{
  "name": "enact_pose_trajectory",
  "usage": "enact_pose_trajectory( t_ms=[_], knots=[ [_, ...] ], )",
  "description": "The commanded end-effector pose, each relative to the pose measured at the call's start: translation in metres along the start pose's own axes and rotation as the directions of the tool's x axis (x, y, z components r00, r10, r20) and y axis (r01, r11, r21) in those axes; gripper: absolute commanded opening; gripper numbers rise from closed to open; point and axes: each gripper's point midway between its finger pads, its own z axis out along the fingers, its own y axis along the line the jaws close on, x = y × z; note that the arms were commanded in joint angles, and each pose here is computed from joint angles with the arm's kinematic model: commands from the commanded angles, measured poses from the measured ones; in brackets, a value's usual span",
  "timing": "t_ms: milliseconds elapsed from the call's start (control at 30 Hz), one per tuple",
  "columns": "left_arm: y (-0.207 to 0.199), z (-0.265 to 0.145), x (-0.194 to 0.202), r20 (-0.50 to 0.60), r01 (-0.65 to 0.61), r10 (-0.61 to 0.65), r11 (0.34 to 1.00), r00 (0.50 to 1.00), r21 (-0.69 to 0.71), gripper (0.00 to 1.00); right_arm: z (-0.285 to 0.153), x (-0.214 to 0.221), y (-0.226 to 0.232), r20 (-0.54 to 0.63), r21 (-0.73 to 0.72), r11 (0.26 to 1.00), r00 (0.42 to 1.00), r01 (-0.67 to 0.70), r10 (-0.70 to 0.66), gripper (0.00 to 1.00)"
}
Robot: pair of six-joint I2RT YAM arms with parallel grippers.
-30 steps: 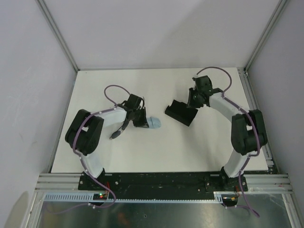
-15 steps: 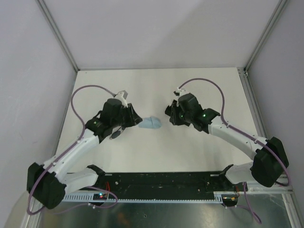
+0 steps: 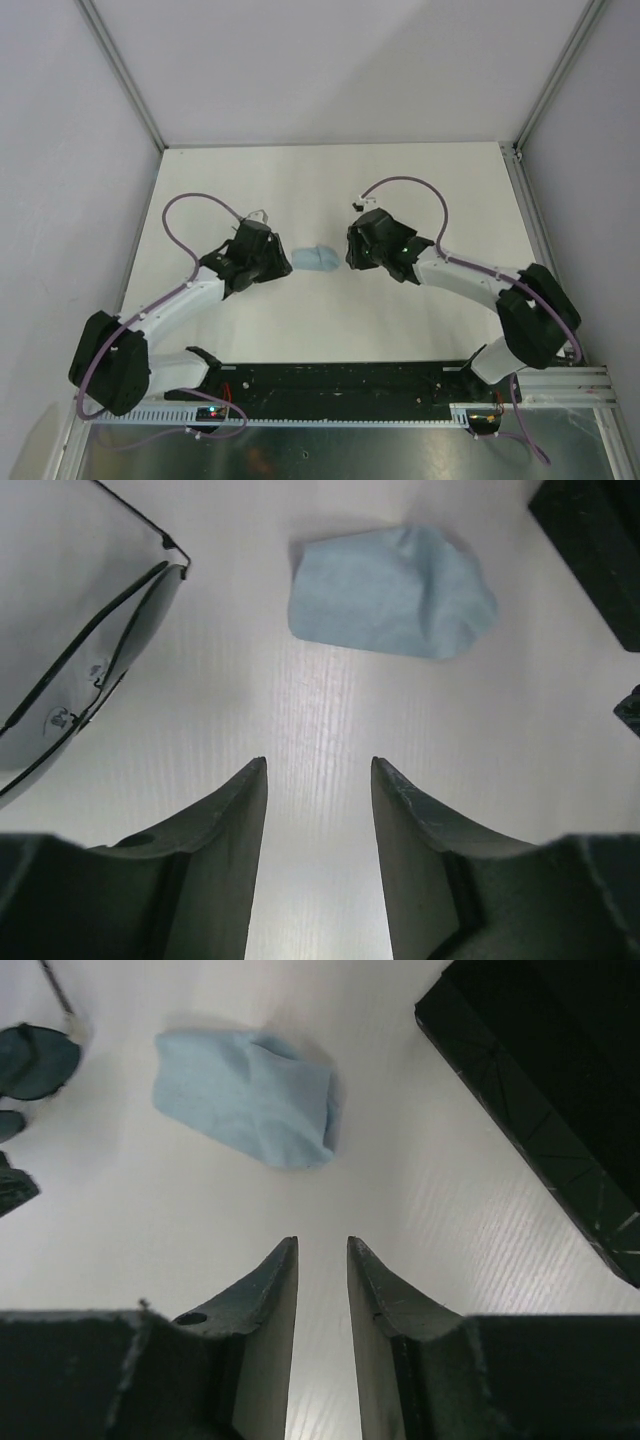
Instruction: Organize the sunglasses
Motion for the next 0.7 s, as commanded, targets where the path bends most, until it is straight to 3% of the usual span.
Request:
enact_pose_trajectory(
  t_ms=[0,267,667],
  knots=[
    [-0.001,0.015,-0.021,0.116,0.046,-0.045,0.999,0.992,-0.011,0.51,0.032,-0.002,0.002,0.042,-0.020,1.000,0.999,-0.016,0.016,0.32],
    [0.003,0.053,-0.018,0.085,0.048,-0.042,0.997,0.995,-0.065,0.51,0.073,0.023,0.008,0.010,-0.046,0.999,1.000,-0.027,0.028,0.34],
    [0.012,0.092,-0.006,0.007,0.010,-0.009,0.992,1.000,-0.124,0.49,0.096,0.040,-0.016,-0.043,-0.008,0.999,0.999,-0.031,0.031,0.31]
  ],
)
